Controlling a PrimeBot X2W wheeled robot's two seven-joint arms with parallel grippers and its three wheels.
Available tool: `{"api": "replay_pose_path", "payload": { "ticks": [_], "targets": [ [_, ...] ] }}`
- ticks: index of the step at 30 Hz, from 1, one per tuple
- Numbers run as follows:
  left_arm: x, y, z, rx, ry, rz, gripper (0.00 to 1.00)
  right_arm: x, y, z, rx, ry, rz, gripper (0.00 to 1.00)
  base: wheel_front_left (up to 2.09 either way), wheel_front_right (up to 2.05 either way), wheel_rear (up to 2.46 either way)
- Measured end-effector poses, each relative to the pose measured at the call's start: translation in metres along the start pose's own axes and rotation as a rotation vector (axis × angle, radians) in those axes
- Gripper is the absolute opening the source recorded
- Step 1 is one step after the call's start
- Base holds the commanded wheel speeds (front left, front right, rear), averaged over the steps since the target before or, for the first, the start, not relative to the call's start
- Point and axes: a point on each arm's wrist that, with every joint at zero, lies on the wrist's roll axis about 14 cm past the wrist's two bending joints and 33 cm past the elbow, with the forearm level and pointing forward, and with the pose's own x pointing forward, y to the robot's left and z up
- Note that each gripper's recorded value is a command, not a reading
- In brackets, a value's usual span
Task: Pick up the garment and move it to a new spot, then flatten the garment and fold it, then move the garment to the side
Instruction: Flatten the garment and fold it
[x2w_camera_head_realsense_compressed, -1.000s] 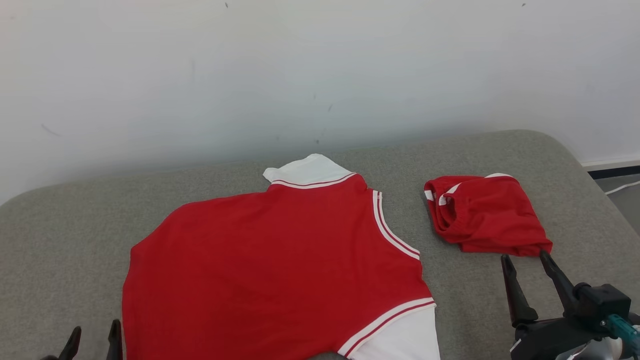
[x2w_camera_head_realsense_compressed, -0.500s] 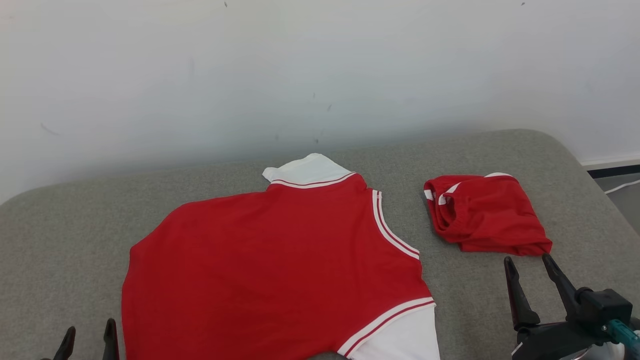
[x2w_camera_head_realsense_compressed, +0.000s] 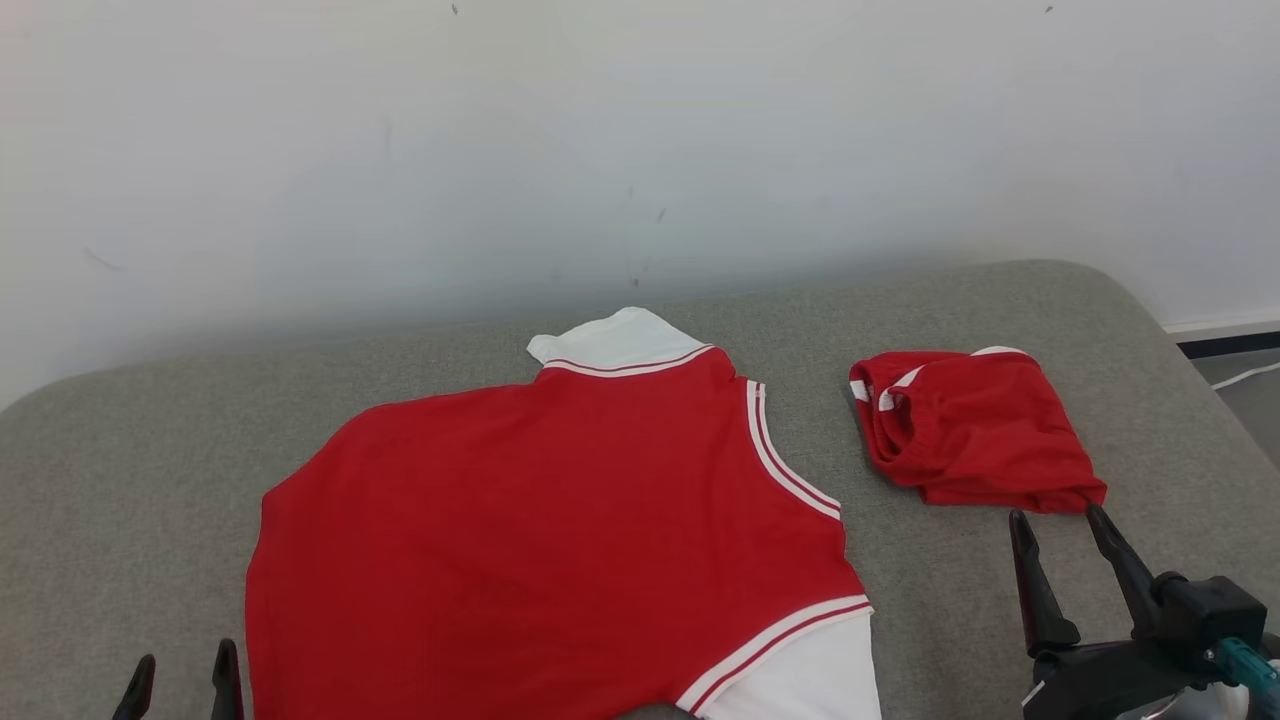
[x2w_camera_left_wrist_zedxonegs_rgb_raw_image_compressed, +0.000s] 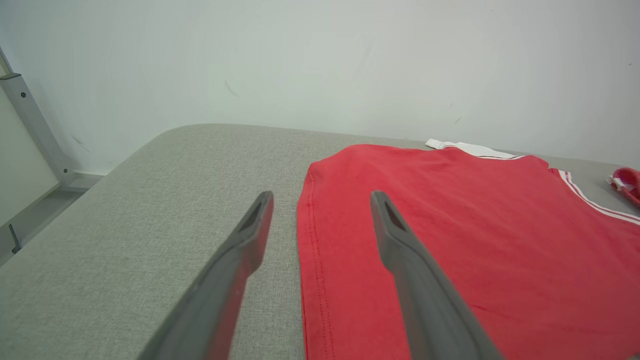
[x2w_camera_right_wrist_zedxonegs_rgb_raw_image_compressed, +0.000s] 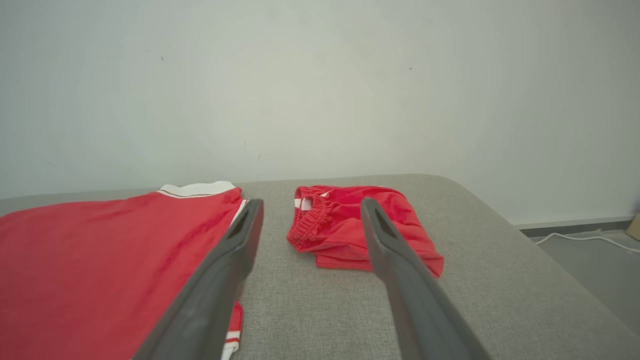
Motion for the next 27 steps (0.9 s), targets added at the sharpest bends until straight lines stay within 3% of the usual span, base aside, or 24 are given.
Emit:
{"api": "replay_pose_path", "payload": {
  "ticks": [27],
  "targets": [
    [-0.010, -0.002, -0.012, 0.067, 0.094, -0.021, 1.00, -0.001, 0.008, -0.013, -0.008, 0.054, 0.027, 1.00, 0.00, 0.00, 0.00]
  ]
}}
